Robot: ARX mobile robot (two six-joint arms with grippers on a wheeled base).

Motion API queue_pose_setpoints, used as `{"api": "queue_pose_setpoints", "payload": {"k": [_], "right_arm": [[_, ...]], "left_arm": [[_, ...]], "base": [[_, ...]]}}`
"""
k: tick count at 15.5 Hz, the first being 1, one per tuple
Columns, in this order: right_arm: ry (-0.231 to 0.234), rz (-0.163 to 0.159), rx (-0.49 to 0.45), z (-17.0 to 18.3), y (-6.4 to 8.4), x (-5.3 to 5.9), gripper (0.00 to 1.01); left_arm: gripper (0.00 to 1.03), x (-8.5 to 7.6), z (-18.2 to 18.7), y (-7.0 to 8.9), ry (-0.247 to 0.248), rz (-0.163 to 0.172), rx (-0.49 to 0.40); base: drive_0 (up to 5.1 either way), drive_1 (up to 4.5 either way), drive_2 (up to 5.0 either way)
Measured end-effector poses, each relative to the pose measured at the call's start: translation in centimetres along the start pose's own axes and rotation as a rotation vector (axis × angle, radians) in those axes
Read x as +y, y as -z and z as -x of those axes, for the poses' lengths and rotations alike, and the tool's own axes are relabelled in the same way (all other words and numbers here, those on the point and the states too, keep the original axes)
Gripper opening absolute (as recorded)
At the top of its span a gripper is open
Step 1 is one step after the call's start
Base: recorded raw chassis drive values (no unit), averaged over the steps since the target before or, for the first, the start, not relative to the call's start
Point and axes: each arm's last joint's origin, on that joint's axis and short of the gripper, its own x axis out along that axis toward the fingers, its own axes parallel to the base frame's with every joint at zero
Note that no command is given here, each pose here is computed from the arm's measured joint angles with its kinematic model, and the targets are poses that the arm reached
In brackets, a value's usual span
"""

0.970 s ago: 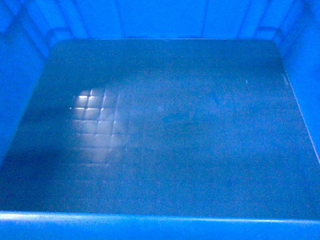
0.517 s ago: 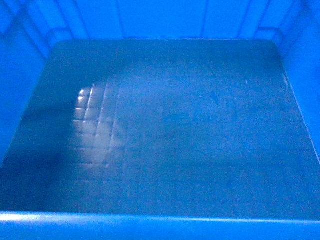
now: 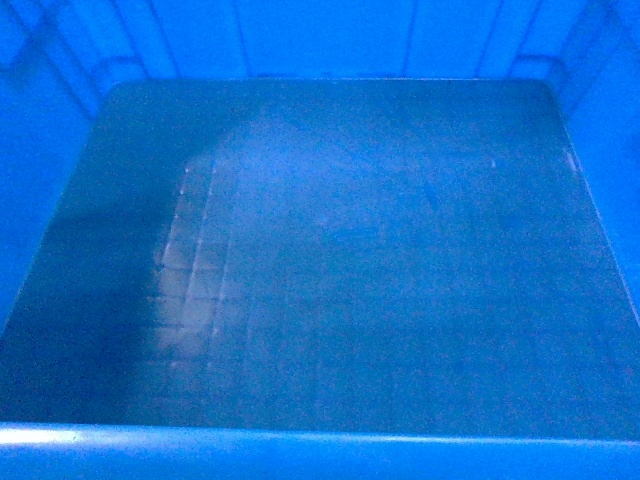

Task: Place box next to blue box on left shelf

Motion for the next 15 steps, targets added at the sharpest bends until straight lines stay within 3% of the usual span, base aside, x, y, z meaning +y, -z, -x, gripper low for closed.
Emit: {"api": "queue_pose_setpoints", "payload": {"k": [15], "right_arm": [[0.003, 0.001, 0.000, 0.00, 0.00, -0.01, 0.20]], "left_arm": [[0.12, -0.02, 0.00, 0.00, 0.003, 0.006, 0.000]], "base": [[-1.6, -1.58, -1.6]]}}
